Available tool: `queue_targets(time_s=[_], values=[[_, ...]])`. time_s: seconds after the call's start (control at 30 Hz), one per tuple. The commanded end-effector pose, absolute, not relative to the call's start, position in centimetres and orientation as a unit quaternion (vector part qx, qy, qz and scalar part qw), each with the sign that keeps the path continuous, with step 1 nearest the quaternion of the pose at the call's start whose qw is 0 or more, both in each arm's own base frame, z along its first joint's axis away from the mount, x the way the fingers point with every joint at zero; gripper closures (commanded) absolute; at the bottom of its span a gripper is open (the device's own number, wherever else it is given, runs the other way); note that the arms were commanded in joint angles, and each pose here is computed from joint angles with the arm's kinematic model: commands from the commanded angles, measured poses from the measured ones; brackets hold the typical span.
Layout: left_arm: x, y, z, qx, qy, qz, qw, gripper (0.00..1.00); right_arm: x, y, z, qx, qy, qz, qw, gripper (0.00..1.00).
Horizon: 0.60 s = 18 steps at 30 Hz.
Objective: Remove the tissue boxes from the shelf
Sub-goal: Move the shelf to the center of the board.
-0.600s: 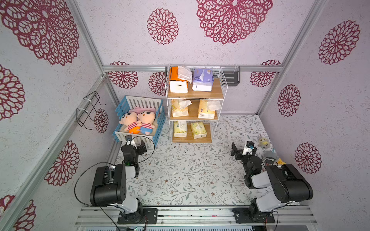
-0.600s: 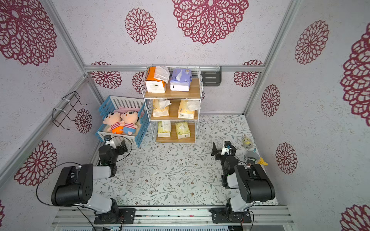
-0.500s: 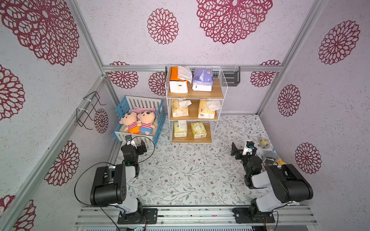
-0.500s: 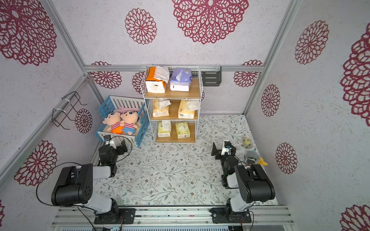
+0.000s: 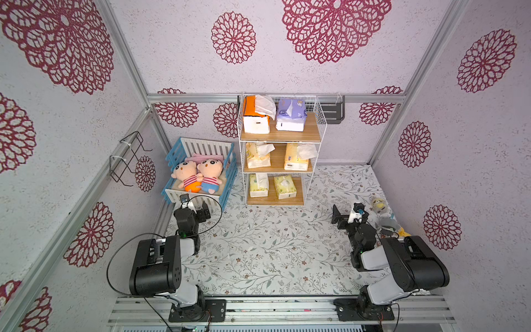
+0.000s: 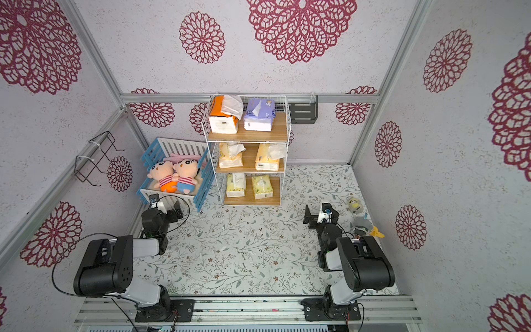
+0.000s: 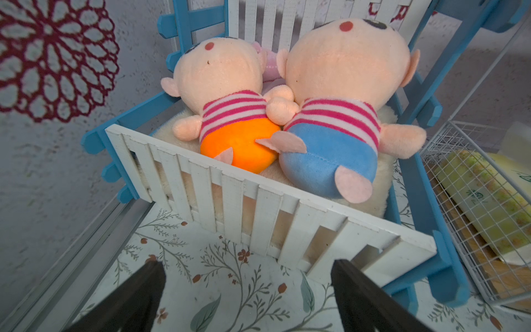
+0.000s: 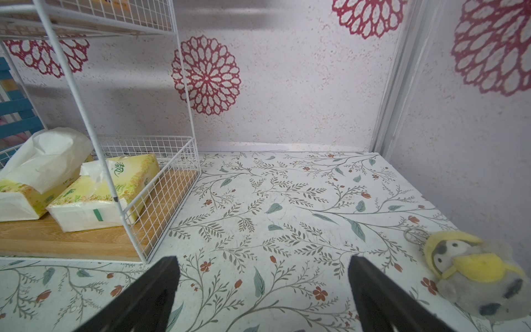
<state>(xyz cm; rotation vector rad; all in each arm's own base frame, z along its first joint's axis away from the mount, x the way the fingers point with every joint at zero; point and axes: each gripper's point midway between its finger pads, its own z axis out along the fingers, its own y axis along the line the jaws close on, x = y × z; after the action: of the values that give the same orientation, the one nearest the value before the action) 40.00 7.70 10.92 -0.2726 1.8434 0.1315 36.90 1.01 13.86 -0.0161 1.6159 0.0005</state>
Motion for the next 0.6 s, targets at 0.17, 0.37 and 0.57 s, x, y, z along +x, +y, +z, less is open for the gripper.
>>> queue_targets(time_s=[0.17, 0.37, 0.57], values=[[40.5, 7.5, 11.9, -0.114, 0.786, 0.052, 0.606, 0.03, 37.3, 0.6, 15.8, 0.007, 0.700, -0.006, 0.714, 0.01], [39.9, 8.4, 14.4, -0.142, 0.777, 0.074, 0.609, 0.03, 37.6, -0.2, 17.0, 0.026, 0.703, -0.021, 0.711, 0.01], [38.3, 9.9, 20.8, -0.244, 0.757, 0.072, 0.602, 0.03, 37.1, -1.0, 19.4, 0.068, 0.708, -0.018, 0.703, 0.01]])
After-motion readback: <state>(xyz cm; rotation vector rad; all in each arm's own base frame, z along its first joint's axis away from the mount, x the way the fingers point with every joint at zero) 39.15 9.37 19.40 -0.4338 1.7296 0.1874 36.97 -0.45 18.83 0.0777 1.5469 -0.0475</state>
